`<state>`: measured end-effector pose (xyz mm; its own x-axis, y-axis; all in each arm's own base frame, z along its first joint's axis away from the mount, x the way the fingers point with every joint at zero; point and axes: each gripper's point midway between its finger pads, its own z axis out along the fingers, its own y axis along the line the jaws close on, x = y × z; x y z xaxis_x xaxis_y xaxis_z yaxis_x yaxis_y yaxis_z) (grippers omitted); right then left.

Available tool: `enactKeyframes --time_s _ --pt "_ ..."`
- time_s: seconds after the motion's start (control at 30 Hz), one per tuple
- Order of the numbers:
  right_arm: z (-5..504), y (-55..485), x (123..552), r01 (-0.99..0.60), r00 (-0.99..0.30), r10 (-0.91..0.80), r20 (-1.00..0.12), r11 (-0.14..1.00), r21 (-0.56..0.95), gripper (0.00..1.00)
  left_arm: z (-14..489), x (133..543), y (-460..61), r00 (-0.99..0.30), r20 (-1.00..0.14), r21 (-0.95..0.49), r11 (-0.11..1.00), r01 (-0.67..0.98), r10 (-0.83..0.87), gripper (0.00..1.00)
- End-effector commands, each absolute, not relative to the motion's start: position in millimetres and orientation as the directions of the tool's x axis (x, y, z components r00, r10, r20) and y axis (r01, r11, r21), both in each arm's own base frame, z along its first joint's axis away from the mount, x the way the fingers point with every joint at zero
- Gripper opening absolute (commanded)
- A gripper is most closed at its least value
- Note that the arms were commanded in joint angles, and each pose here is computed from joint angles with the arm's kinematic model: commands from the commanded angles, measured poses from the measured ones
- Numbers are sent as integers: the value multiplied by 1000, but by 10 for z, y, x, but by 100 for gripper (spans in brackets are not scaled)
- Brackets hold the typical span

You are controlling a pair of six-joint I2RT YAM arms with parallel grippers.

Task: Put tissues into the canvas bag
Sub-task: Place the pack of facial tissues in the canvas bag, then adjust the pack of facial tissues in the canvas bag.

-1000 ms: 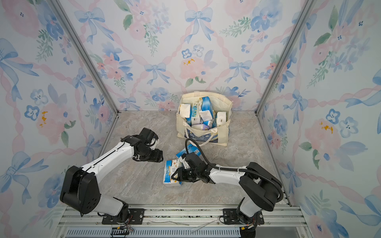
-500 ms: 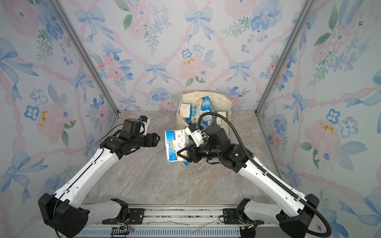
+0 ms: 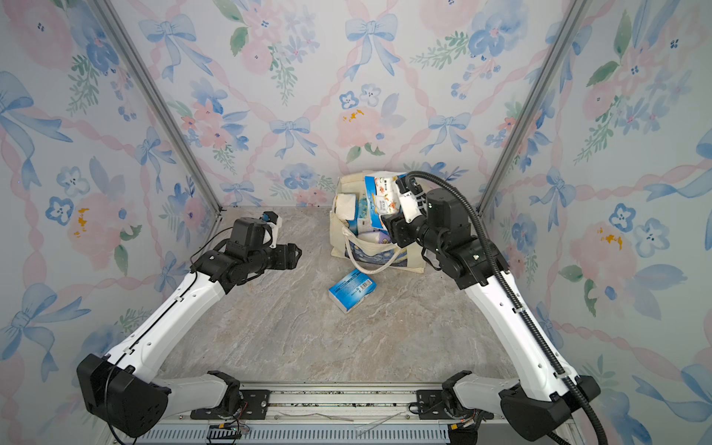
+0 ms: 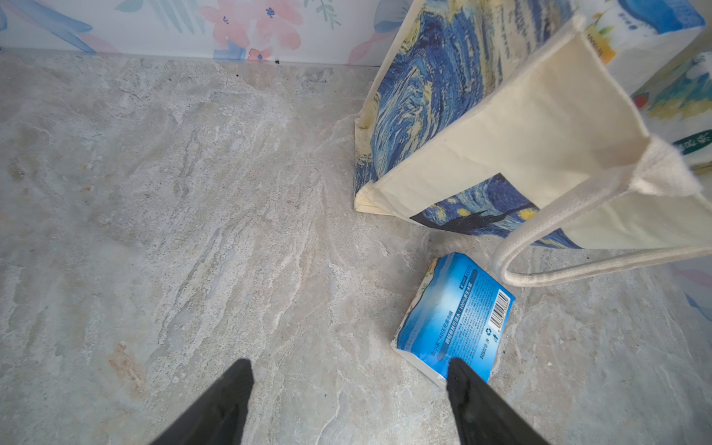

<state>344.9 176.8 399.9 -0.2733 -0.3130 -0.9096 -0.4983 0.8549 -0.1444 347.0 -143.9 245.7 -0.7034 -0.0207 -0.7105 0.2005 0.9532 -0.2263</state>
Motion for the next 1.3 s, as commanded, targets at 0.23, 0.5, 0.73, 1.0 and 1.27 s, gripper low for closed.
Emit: enactKeyframes --time_s 0.23,0.5,0.73,1.0,1.27 --pt "3926 1655 3970 -466 -166 -609 -776 742 -483 67 2439 3585 -1526 -702 -712 -223 947 232 4 81" --pt "3631 1663 4341 -482 -268 -591 -761 766 -425 65 2470 3693 -1722 -701 -714 -276 920 280 -1 82" --pt "3710 1566 4550 -438 -351 -401 -847 869 -230 65 2368 3800 -2549 -705 -703 -353 815 460 93 81" --pt "3868 1601 4050 -490 -425 -214 -880 871 25 79 2093 3899 -2634 -746 -656 -361 820 444 115 81" --pt "3625 1583 3604 -484 -524 -131 -842 859 167 76 2097 4021 -2731 -742 -659 -365 810 459 124 81"
